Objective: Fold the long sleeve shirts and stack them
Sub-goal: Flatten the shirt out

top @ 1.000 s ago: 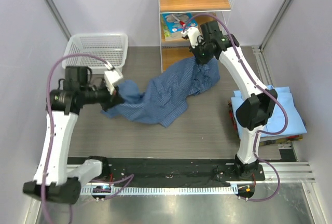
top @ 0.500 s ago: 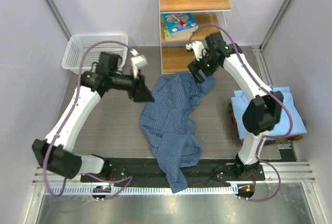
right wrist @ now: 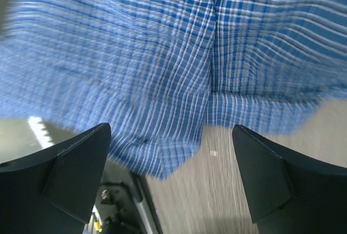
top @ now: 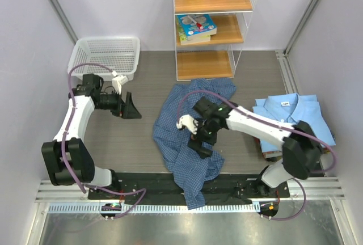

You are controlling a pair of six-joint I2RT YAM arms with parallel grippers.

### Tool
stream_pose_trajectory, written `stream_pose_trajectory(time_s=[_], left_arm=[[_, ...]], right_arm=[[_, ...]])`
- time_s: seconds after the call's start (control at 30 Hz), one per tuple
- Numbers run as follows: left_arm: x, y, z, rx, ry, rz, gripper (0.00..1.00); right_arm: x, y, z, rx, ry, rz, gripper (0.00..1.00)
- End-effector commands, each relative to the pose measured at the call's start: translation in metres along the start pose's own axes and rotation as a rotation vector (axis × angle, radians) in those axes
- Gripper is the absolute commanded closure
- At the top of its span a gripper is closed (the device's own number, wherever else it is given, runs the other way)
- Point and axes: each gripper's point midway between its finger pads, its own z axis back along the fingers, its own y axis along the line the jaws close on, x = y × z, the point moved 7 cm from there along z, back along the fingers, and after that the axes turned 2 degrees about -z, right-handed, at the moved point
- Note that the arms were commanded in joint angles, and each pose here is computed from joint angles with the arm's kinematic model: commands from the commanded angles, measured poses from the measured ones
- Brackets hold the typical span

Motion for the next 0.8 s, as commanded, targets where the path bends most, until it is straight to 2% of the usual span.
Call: stream_pose_trajectory(time_s=[0.0, 0.07, 0.1, 0.13, 0.17, 0.2, 0.23, 0.27, 0.3, 0.37, 0.43, 0.47, 0.5, 0.53, 0.63, 0.77], left_arm=[[-0.027, -0.013, 0.005, -0.063, 0.074, -0.256, 0.17], [-0.036, -0.016, 0.004, -0.074, 0.099, -0.299, 0.17], [-0.044, -0.019, 0.002, -0.091, 0.108, -0.375, 0.17], [-0.050, -0.023, -0.003, -0.114, 0.126, -0.416, 0.18], [-0.054, -0.026, -0.005, -0.124, 0.136, -0.460, 0.19], [-0.064, -0.024, -0.009, -0.097, 0.169, -0.501, 0.20], [-0.068, -0.032, -0.018, -0.121, 0.205, -0.564, 0.23], [-0.072, -0.033, -0.021, -0.117, 0.217, -0.592, 0.24], [-0.072, -0.031, -0.025, -0.111, 0.215, -0.644, 0.25], [-0.076, -0.035, -0.029, -0.119, 0.202, -0.690, 0.29], [-0.072, -0.038, -0.032, -0.125, 0.178, -0.723, 0.31], [-0.073, -0.043, -0.035, -0.148, 0.184, -0.743, 0.31], [-0.072, -0.045, -0.037, -0.154, 0.185, -0.748, 0.32], [-0.068, -0.046, -0.042, -0.143, 0.167, -0.744, 0.32], [-0.058, -0.055, -0.054, -0.129, 0.099, -0.789, 0.34], [-0.051, -0.071, -0.066, -0.139, 0.036, -0.756, 0.34]], right_arm=[[0.001, -0.016, -0.040, -0.108, 0.086, 0.001, 0.00], [-0.010, -0.018, -0.053, -0.128, 0.131, -0.021, 0.00], [-0.014, -0.018, -0.057, -0.134, 0.146, -0.022, 0.00], [-0.017, -0.020, -0.063, -0.142, 0.159, -0.026, 0.12], [-0.021, -0.022, -0.065, -0.153, 0.178, -0.034, 0.27], [-0.022, -0.023, -0.065, -0.162, 0.187, -0.041, 0.50], [-0.019, -0.023, -0.060, -0.173, 0.177, -0.037, 0.88], [-0.014, -0.028, -0.050, -0.196, 0.147, -0.039, 0.99], [-0.010, -0.030, -0.038, -0.203, 0.124, -0.032, 0.99], [0.012, -0.040, 0.014, -0.258, -0.036, -0.029, 0.99], [0.025, -0.046, 0.056, -0.308, -0.142, -0.007, 0.99], [0.046, -0.045, 0.097, -0.373, -0.252, 0.037, 0.99], [0.048, -0.047, 0.118, -0.409, -0.273, 0.050, 0.99], [0.067, -0.044, 0.153, -0.462, -0.357, 0.085, 0.99], [0.094, -0.035, 0.208, -0.552, -0.480, 0.117, 0.99], [0.126, -0.036, 0.251, -0.649, -0.608, 0.115, 0.99]])
